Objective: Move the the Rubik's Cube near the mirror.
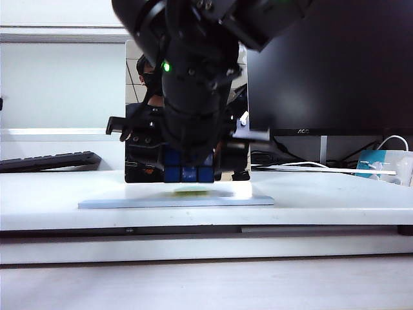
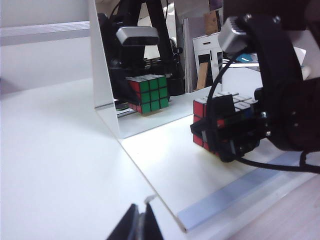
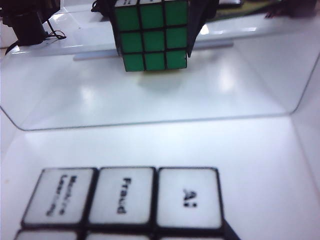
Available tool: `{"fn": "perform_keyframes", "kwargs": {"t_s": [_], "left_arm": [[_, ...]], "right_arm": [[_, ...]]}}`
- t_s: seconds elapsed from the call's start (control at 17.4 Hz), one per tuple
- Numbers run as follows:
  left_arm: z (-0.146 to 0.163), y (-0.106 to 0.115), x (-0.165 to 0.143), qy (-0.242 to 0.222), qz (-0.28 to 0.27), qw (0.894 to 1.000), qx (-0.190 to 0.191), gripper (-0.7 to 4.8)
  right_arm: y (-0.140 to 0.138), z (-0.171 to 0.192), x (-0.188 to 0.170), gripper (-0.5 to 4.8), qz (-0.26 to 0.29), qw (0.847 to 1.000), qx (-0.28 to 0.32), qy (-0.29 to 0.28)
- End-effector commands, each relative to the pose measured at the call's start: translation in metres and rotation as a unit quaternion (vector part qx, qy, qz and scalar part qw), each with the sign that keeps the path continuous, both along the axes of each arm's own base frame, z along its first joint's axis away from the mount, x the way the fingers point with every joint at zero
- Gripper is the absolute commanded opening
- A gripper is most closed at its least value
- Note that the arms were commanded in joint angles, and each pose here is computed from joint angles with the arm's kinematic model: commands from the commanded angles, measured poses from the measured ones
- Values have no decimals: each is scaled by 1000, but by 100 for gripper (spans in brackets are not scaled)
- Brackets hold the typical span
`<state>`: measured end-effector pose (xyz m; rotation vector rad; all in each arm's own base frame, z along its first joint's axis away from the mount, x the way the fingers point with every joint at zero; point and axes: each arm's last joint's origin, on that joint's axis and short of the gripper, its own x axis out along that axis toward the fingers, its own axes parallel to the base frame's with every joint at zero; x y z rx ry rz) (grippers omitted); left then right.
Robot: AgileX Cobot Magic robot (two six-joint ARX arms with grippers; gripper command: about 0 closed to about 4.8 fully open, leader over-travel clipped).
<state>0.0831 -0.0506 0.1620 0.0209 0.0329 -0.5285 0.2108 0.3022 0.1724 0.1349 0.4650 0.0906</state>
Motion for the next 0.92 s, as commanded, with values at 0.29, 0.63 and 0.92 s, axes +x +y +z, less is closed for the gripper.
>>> {"fn": "perform_keyframes", "kwargs": {"t_s": [0.29, 0.63, 0.92], "left_arm": [[2, 0, 0, -7, -1, 1000, -2, 22], [2, 0, 0, -7, -1, 1000, -2, 22], [2, 13, 7, -7, 72, 997, -2, 22]], "right_arm": [[3, 7, 1, 439, 3, 999, 36, -10], [1, 27, -4, 441, 12, 998, 45, -30], [-35, 118, -33, 193, 32, 992, 50, -110]]}}
